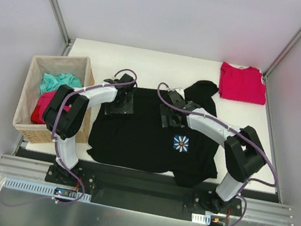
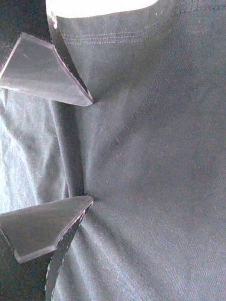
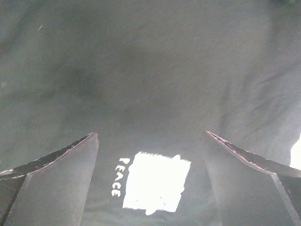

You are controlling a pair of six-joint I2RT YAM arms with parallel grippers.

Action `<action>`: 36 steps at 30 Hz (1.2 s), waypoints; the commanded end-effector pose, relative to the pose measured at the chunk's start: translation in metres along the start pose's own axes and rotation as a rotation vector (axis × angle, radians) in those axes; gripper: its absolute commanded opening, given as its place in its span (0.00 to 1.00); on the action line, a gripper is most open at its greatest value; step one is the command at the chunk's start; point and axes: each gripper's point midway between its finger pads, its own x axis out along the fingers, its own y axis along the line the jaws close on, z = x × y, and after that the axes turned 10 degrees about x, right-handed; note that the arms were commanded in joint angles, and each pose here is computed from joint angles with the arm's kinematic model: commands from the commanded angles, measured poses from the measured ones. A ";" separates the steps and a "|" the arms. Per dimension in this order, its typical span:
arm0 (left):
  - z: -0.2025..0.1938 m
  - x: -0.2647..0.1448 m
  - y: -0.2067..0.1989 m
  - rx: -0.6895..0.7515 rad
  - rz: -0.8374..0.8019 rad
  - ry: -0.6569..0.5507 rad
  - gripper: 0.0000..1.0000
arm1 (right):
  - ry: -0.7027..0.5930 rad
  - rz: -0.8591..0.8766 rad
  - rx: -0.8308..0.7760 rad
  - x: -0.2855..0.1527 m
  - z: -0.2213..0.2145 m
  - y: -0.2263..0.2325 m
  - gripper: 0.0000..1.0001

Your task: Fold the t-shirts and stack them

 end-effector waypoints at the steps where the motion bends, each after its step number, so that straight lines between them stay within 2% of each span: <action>1: -0.044 0.005 0.017 0.036 0.075 0.139 0.78 | -0.046 -0.043 0.026 0.013 0.025 -0.009 0.95; 8: -0.057 0.013 0.019 0.024 0.083 0.170 0.78 | 0.076 -0.040 0.070 0.033 -0.012 -0.013 0.95; 18: -0.066 0.010 0.023 -0.001 0.077 0.149 0.78 | 0.119 -0.046 0.095 0.034 -0.051 -0.023 0.95; 29: -0.120 0.003 0.025 -0.006 0.078 0.140 0.77 | 0.109 -0.027 0.070 -0.004 -0.108 -0.017 0.95; 36: -0.128 -0.004 0.018 -0.002 0.062 0.115 0.77 | 0.047 -0.056 0.028 -0.036 -0.123 -0.024 0.95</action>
